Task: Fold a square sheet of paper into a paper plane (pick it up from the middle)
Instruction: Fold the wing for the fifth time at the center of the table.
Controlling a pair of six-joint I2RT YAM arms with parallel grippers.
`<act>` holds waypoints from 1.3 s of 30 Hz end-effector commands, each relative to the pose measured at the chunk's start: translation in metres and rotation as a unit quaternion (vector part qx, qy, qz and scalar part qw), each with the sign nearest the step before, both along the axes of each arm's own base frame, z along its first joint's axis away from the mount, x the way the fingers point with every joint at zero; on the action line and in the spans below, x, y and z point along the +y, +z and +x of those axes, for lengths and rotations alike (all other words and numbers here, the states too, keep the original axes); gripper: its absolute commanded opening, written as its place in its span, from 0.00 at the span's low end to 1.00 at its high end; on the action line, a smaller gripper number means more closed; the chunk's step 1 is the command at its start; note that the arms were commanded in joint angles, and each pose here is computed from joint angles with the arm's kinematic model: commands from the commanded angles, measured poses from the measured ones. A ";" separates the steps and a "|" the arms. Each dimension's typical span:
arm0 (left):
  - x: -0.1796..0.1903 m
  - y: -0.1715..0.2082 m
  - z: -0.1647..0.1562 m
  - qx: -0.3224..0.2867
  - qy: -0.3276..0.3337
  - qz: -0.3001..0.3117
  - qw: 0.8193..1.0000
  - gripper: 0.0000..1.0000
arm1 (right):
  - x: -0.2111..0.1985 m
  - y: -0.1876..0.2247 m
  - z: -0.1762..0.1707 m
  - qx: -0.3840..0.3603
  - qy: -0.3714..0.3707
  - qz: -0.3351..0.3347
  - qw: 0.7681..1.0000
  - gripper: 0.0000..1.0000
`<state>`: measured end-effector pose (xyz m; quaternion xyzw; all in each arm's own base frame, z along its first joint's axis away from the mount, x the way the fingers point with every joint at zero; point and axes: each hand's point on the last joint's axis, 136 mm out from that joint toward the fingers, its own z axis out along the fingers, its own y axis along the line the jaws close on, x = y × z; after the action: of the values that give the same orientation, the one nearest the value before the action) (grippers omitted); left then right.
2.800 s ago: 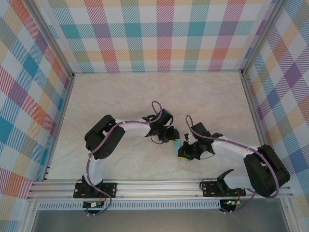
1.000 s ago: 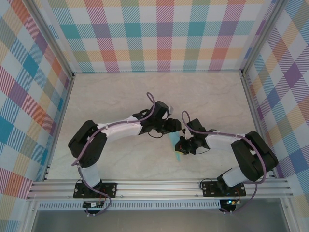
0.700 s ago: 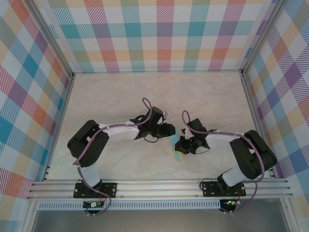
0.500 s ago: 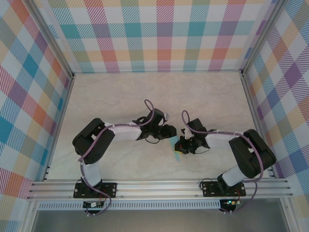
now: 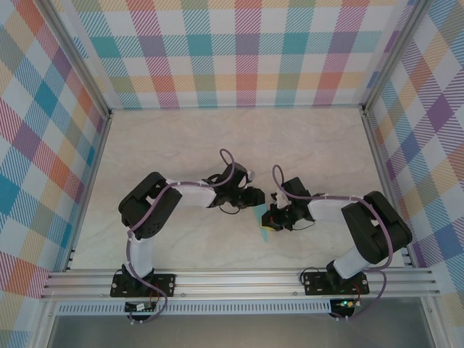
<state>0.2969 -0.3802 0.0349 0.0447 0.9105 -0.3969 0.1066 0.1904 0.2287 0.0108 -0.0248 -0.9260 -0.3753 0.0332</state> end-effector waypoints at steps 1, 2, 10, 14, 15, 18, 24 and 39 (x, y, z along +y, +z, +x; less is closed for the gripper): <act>0.011 -0.007 0.034 -0.033 0.013 0.009 0.999 0.41 | -0.033 -0.042 -0.040 0.075 0.006 -0.094 0.993 0.03; 0.012 -0.010 0.037 -0.032 0.013 0.009 0.999 0.41 | -0.033 -0.042 -0.040 0.075 0.006 -0.094 0.993 0.03; 0.023 -0.015 0.063 -0.027 0.011 -0.014 0.999 0.43 | -0.034 -0.045 -0.041 0.081 0.004 -0.098 0.992 0.03; 0.029 -0.013 0.078 -0.028 0.013 -0.019 0.999 0.43 | -0.034 -0.045 -0.040 0.081 0.005 -0.098 0.992 0.03; 0.032 -0.012 0.082 -0.030 0.014 -0.017 0.999 0.43 | -0.033 -0.044 -0.040 0.081 0.005 -0.098 0.992 0.03; 0.045 -0.010 0.094 -0.034 0.024 -0.004 0.999 0.44 | -0.032 -0.043 -0.039 0.079 0.008 -0.097 0.992 0.03; 0.067 0.022 0.105 -0.053 0.037 -0.007 0.998 0.45 | -0.026 -0.035 -0.030 0.063 0.032 -0.088 0.994 0.03; 0.103 0.087 0.017 -0.069 0.078 0.001 0.995 0.46 | 0.031 0.011 -0.001 -0.034 0.179 0.045 0.982 0.07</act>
<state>0.3385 -0.2757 0.1395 0.0088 0.8871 -0.3987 0.2324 0.1935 0.2530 0.0159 0.1079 -0.9107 -0.3924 0.0711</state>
